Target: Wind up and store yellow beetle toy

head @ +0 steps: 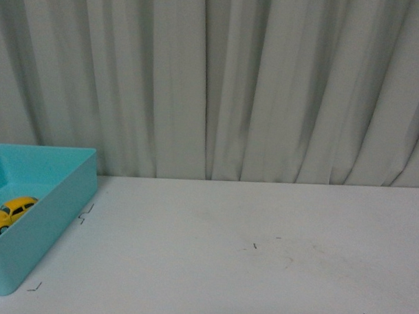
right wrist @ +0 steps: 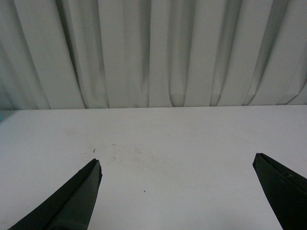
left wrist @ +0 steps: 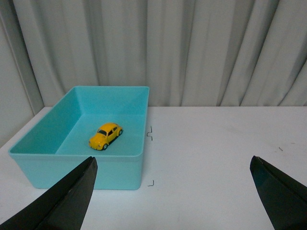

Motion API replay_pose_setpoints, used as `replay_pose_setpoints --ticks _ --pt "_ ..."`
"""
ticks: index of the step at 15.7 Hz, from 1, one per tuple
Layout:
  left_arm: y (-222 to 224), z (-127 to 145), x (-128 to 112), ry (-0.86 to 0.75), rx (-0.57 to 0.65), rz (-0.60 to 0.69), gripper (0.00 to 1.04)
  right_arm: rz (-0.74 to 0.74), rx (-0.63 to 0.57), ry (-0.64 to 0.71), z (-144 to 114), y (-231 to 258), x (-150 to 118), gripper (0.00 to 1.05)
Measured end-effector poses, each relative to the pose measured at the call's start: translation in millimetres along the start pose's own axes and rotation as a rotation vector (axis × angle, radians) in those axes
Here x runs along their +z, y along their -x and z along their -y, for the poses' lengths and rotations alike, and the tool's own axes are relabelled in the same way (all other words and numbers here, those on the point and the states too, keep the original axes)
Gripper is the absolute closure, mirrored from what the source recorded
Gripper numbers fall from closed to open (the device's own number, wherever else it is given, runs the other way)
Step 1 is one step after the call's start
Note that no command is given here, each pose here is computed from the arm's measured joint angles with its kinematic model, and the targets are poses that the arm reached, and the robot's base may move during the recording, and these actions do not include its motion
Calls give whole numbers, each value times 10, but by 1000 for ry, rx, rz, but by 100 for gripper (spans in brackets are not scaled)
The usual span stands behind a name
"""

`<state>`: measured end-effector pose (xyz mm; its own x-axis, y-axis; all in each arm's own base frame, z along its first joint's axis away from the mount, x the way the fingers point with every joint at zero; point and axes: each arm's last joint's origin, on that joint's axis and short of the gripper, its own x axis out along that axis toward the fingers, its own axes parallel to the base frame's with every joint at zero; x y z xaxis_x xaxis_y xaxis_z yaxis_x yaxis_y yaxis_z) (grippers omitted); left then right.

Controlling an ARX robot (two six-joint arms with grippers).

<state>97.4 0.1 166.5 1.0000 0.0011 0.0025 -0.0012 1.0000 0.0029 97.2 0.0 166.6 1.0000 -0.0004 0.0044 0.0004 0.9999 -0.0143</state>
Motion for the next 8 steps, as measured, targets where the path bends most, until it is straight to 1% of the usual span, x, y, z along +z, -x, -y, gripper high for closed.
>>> replay_pose_setpoints --ticks 8 --pt "0 0 0 0 0 0 7 0 0 0 0 0 0 7"
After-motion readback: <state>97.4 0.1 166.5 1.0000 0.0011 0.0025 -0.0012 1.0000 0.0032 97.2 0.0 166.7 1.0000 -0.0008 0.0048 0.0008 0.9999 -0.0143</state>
